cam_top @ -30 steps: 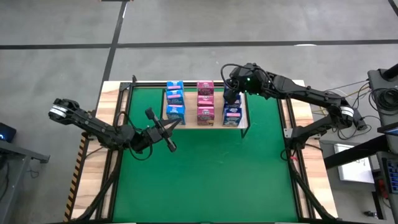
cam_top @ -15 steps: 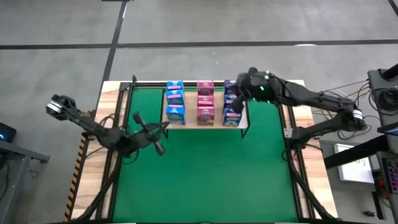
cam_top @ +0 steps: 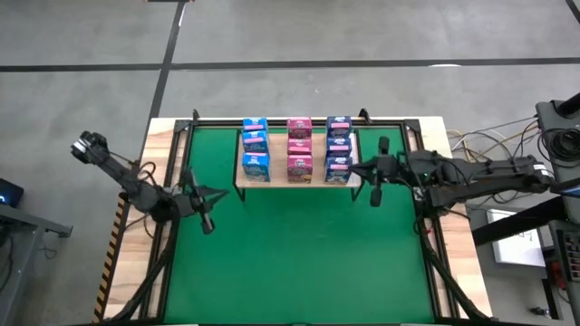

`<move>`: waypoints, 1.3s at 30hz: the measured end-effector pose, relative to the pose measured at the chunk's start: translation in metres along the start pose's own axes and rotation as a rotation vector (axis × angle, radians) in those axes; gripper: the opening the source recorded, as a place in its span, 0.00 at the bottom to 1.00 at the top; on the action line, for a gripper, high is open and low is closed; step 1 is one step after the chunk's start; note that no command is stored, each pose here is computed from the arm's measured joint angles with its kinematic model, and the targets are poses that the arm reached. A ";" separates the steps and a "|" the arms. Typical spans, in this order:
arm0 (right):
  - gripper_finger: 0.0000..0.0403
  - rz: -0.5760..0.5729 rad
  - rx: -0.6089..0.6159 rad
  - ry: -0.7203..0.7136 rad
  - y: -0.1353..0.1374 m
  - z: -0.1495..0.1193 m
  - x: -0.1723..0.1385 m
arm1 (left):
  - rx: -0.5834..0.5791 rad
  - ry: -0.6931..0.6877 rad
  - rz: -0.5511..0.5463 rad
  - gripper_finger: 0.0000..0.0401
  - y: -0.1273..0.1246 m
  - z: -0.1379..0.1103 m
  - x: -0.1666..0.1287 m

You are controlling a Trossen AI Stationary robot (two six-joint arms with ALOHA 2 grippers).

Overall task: Stack cereal on shelf
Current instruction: Return to Home Position

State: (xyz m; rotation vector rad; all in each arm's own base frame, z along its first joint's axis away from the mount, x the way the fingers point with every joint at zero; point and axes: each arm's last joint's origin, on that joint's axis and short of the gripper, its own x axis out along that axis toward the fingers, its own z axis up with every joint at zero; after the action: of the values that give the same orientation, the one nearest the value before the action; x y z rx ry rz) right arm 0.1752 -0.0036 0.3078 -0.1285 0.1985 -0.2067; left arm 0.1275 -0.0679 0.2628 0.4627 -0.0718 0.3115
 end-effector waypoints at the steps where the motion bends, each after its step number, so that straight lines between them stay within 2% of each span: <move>1: 0.02 0.013 0.006 -0.013 0.001 -0.007 -0.003 | -0.001 0.026 -0.044 0.00 -0.001 -0.002 -0.001; 4: 0.02 0.037 0.022 -0.052 0.003 -0.026 -0.011 | -0.045 0.100 -0.246 0.00 -0.003 -0.004 -0.004; 7: 0.02 0.073 0.034 -0.108 0.005 -0.043 -0.016 | -0.074 0.139 -0.573 0.00 -0.008 -0.005 -0.011; 9: 0.02 0.082 0.039 -0.132 0.005 -0.053 -0.020 | -0.099 0.115 -0.661 0.00 -0.008 -0.002 -0.013; 11: 0.02 0.088 0.037 -0.150 0.005 -0.062 -0.025 | -0.132 0.090 -0.650 0.00 -0.006 0.000 -0.013; 16: 0.02 0.083 0.058 -0.287 0.000 -0.075 -0.051 | -0.121 0.095 -0.619 0.00 -0.004 -0.014 -0.018; 26: 0.02 0.095 0.012 -0.461 -0.002 -0.099 -0.075 | -0.253 -0.114 -0.526 0.00 0.021 -0.028 -0.039; 28: 0.02 0.109 -0.018 -0.394 0.001 -0.111 -0.069 | -0.279 -0.145 -0.511 0.00 0.024 -0.033 -0.043; 30: 0.02 0.112 -0.035 -0.429 0.001 -0.109 -0.068 | -0.302 -0.170 -0.500 0.00 0.026 -0.039 -0.047; 32: 0.02 0.115 -0.058 -0.398 0.004 -0.119 -0.062 | -0.321 -0.189 -0.485 0.00 0.027 -0.045 -0.050; 35: 0.02 0.096 -0.095 -0.455 0.006 -0.129 -0.057 | -0.315 -0.158 -0.458 0.00 0.018 -0.059 -0.050; 39: 0.02 0.119 -0.140 -0.411 0.008 -0.135 -0.054 | -0.360 -0.135 -0.412 0.00 0.003 -0.079 -0.048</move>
State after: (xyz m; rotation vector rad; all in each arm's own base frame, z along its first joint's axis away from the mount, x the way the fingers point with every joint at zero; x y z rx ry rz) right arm 0.0964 0.0017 0.1855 -0.2932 -0.1888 -0.0446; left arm 0.0813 -0.0432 0.1867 0.1325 -0.1587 -0.1385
